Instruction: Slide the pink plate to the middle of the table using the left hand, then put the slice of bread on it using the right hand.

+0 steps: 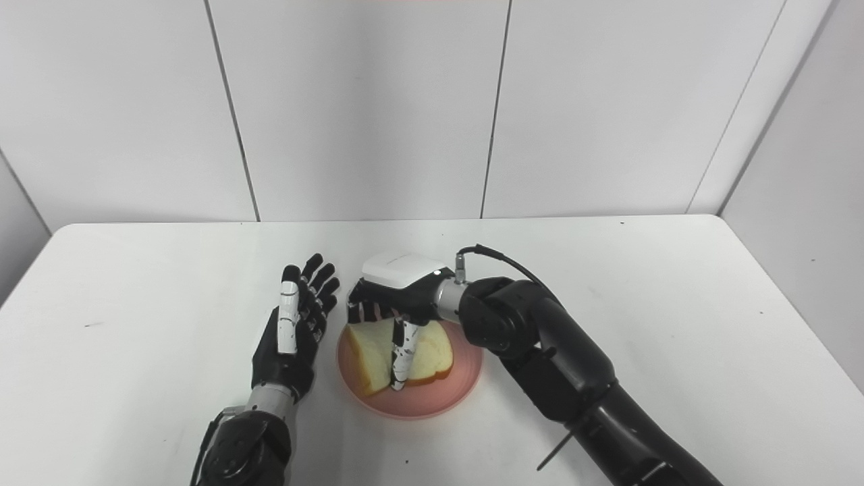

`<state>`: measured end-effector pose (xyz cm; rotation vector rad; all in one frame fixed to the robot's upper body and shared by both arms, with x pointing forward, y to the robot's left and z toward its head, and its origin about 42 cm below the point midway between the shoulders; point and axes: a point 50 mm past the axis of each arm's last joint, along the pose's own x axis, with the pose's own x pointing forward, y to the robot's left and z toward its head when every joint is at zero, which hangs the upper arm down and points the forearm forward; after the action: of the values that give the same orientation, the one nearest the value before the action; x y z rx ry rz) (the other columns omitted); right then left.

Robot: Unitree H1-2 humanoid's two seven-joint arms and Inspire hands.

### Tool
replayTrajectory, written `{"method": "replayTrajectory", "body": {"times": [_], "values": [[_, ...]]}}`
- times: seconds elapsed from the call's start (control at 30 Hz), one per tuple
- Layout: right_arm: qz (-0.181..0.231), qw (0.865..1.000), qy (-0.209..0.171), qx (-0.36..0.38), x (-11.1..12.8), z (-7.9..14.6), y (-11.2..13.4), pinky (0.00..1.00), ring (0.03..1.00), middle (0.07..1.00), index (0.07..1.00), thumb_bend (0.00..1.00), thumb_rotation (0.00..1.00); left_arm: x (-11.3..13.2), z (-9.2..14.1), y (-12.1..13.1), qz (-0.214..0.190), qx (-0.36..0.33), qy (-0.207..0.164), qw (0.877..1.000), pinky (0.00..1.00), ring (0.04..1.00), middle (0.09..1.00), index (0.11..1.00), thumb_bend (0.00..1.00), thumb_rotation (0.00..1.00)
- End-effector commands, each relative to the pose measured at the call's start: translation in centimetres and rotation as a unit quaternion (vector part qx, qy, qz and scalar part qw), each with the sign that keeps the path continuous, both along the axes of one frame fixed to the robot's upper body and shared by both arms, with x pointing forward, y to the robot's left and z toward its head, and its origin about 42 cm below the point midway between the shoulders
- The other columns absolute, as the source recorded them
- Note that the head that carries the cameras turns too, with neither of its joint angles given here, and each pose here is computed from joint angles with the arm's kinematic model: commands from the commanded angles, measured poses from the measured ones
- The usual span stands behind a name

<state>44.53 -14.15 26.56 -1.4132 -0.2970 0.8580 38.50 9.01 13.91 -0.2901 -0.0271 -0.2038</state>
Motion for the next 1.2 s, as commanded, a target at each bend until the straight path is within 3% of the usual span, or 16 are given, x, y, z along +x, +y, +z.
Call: {"method": "replayTrajectory", "body": {"times": [0.0,0.03,0.07,0.1,0.13,0.2,0.27,0.3,0.37,0.43,0.63,0.77,1.03,1.13,1.17], "values": [[0.019,0.999,-0.047,0.002,0.2,3.2,0.5,0.38,0.435,0.528,0.486,0.52,0.00,0.8,2.7,-0.6,-0.003,-0.008,-0.055,0.998,1.00,0.952,0.943,0.917,0.74,0.99],[0.018,0.999,-0.049,-0.004,0.1,3.2,0.5,0.39,0.435,0.528,0.487,0.52,0.00,0.8,2.7,-0.6,-0.003,-0.008,-0.055,0.998,1.00,0.952,0.943,0.916,0.74,0.99],[0.018,0.999,-0.051,-0.007,0.0,3.2,0.4,0.45,0.536,0.619,0.493,0.52,0.08,0.8,2.7,-0.6,-0.003,-0.008,-0.055,0.998,1.00,0.952,0.941,0.916,0.74,0.99],[0.018,0.998,-0.056,-0.012,-0.1,3.3,0.3,0.47,0.570,0.650,0.494,0.52,0.11,0.8,2.8,-0.6,-0.002,-0.009,-0.054,0.998,1.00,0.952,0.941,0.915,0.74,0.99],[0.018,0.998,-0.062,-0.016,-0.2,3.5,0.3,0.51,0.620,0.691,0.598,0.63,0.20,0.8,2.8,-0.6,-0.003,-0.009,-0.055,0.998,1.00,0.954,0.941,0.916,0.74,0.99],[0.019,0.997,-0.074,-0.023,-0.5,3.9,0.2,0.55,0.667,0.728,0.700,0.76,0.35,0.8,2.8,-0.6,-0.002,-0.009,-0.055,0.998,0.99,0.959,0.945,0.919,0.74,0.99],[0.023,0.996,-0.085,-0.032,-0.6,4.3,0.0,0.64,0.720,0.760,0.743,0.83,0.46,0.8,2.8,-0.6,-0.001,-0.011,-0.053,0.999,0.99,0.960,0.947,0.921,0.74,0.98],[0.025,0.995,-0.092,-0.037,-0.7,4.5,-0.1,0.65,0.726,0.764,0.746,0.83,0.47,0.8,2.8,-0.5,-0.002,-0.012,-0.052,0.999,0.99,0.960,0.947,0.921,0.74,0.98],[0.028,0.993,-0.102,-0.041,-0.8,4.9,-0.4,0.76,0.776,0.790,0.761,0.88,0.52,0.9,2.8,-0.5,-0.003,-0.011,-0.051,0.999,0.99,0.964,0.952,0.925,0.75,0.98],[0.029,0.993,-0.105,-0.043,-0.9,5.1,-0.5,0.78,0.779,0.791,0.765,0.89,0.52,0.9,2.8,-0.5,-0.003,-0.009,-0.051,0.999,0.99,0.964,0.953,0.927,0.75,0.98],[0.026,0.992,-0.105,-0.058,-1.0,5.2,-1.0,0.73,0.767,0.785,0.776,0.89,0.52,0.9,2.8,-0.4,-0.005,-0.003,-0.051,0.999,0.99,0.962,0.961,0.936,0.75,0.99],[0.016,0.993,-0.094,-0.071,-1.0,5.3,-1.2,0.78,0.797,0.802,0.794,0.94,0.59,0.8,2.8,-0.3,-0.005,-0.002,-0.049,0.999,1.00,0.961,0.957,0.934,0.75,1.00],[-0.012,0.993,-0.066,-0.099,-1.3,6.0,-1.5,0.86,0.885,0.874,0.855,0.97,0.52,0.7,2.9,-0.2,-0.009,-0.009,-0.047,0.999,1.00,0.968,0.958,0.930,0.75,0.98],[-0.018,0.993,-0.064,-0.099,-1.4,6.2,-2.0,0.90,0.897,0.879,0.864,0.98,0.53,0.6,2.9,-0.2,-0.008,-0.011,-0.047,0.999,1.00,0.967,0.957,0.927,0.75,0.98],[-0.021,0.993,-0.064,-0.099,-1.5,6.3,-2.2,0.95,0.930,0.889,0.880,0.99,0.57,0.6,2.9,-0.2,-0.008,-0.011,-0.047,0.999,1.00,0.968,0.957,0.927,0.75,0.97]]}}
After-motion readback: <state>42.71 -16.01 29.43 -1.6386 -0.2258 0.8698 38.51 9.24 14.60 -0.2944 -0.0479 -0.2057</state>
